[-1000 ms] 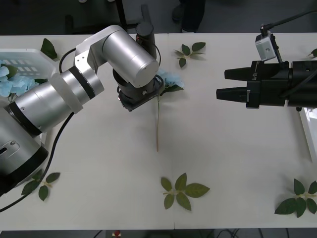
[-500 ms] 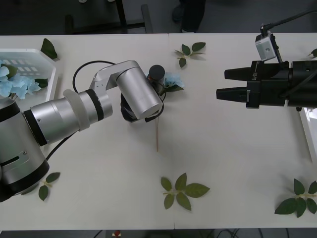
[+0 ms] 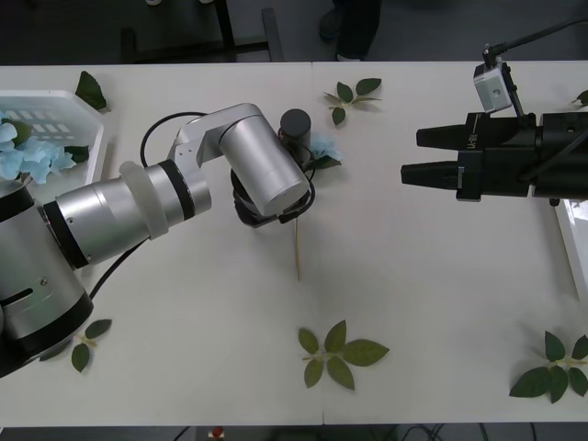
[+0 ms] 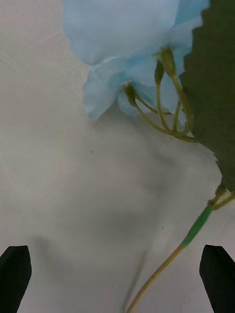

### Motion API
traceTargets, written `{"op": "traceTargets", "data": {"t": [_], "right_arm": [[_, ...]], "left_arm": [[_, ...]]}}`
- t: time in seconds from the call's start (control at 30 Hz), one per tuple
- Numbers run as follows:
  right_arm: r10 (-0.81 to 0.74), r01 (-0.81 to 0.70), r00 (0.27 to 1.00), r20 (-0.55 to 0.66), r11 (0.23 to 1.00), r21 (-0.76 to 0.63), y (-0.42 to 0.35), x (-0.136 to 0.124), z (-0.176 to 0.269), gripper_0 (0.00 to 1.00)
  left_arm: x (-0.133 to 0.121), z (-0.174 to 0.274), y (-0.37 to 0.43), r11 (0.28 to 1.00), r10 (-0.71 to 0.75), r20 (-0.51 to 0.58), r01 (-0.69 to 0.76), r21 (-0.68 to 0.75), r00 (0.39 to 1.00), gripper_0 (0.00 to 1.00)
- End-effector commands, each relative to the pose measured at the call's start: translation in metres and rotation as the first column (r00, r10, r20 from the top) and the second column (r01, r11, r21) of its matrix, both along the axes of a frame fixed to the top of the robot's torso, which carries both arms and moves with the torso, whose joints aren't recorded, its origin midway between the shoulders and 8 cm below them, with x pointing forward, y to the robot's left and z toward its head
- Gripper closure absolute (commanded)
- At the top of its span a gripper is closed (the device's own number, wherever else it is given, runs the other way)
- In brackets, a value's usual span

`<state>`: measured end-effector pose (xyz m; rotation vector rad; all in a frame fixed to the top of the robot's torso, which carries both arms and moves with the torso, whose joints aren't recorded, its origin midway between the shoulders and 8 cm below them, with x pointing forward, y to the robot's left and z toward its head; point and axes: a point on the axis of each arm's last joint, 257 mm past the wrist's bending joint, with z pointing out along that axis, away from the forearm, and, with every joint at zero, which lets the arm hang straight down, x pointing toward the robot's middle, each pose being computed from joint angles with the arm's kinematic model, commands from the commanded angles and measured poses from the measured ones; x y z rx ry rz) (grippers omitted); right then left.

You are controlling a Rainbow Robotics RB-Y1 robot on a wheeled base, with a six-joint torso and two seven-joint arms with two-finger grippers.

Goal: Place the red flowers into the right box and the blue flowers into the left box. If a person shows an open palm, hand one flower to the person first, then continue sorting.

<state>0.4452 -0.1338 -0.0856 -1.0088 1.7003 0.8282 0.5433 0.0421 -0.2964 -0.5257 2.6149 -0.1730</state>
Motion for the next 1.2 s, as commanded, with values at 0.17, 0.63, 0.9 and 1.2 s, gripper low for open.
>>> {"op": "traceTargets", "data": {"t": [0.17,0.63,0.9,1.2], "right_arm": [[0.012,-0.009,0.997,0.08,0.999,-0.034,-0.004,0.004,0.022,0.15],[0.009,-0.006,0.997,0.082,1.0,-0.031,-0.004,0.005,0.023,0.15],[0.009,-0.006,0.997,0.082,1.0,-0.031,-0.004,0.005,0.023,0.16],[0.01,-0.007,0.997,0.081,0.999,-0.031,-0.003,0.005,0.023,0.15]], "left_arm": [[0.003,0.038,-0.034,0.999,-0.031,0.051,0.032,-0.02,0.998,0.0],[0.006,0.002,-0.066,0.998,-0.055,0.085,0.054,0.01,0.995,0.0],[0.01,-0.023,-0.055,0.992,-0.106,0.118,0.097,0.082,0.987,0.0],[0.025,-0.038,-0.027,0.984,-0.121,0.16,0.097,0.151,0.98,0.36]]}}
